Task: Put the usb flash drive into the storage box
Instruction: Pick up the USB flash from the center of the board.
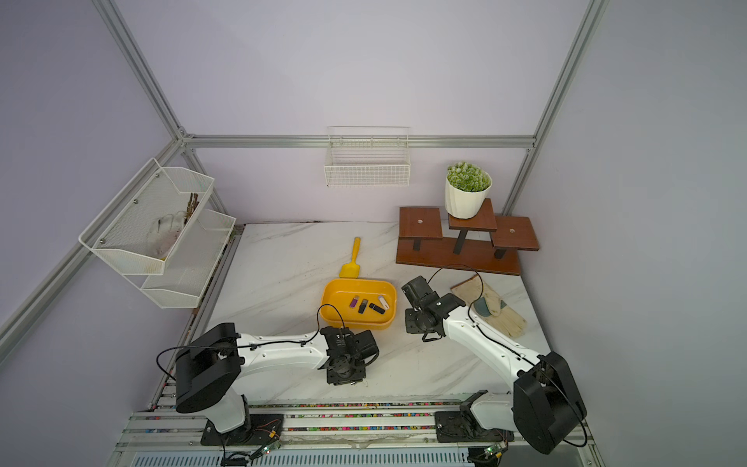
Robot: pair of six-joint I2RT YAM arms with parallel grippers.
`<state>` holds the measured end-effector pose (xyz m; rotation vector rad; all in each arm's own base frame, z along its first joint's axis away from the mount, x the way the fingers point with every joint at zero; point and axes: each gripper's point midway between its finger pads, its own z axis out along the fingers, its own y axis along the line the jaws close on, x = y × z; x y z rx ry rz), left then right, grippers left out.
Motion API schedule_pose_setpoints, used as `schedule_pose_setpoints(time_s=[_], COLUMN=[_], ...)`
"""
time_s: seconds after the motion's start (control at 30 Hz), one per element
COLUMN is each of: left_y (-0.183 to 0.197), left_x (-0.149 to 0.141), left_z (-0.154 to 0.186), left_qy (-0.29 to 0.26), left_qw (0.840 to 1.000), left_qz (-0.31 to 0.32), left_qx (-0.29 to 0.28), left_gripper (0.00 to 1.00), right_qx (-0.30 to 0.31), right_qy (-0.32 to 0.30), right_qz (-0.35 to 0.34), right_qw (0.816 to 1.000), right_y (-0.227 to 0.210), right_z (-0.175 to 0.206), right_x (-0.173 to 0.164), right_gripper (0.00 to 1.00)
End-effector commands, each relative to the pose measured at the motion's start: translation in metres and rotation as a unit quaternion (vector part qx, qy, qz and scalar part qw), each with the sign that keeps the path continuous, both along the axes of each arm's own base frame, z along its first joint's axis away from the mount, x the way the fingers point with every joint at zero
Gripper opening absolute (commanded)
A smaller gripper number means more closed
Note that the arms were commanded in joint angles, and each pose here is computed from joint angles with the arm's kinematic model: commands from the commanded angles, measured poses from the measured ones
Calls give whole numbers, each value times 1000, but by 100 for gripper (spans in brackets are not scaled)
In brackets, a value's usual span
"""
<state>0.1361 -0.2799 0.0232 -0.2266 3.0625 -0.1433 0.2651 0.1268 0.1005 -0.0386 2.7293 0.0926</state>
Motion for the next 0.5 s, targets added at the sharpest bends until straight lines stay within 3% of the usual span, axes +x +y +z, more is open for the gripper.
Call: schedule_pose_setpoints(time_s=[0.0, 0.3, 0.47], left_y=[1, 3, -1], left_x=[0, 5, 8], left_z=[3, 6, 7], left_qy=[-1, -11, -7], left_qw=[1000, 999, 998], left_qz=[-16, -32, -45], left_qx=[12, 34, 39], left_gripper=[36, 27, 14], right_qx=[8, 9, 11], right_qy=[-12, -9, -8], right_qz=[2, 3, 4], right_qw=[1000, 1000, 1000], right_y=[0, 1, 1], right_z=[4, 2, 4], right_x=[2, 2, 1], right_gripper=[0, 0, 0])
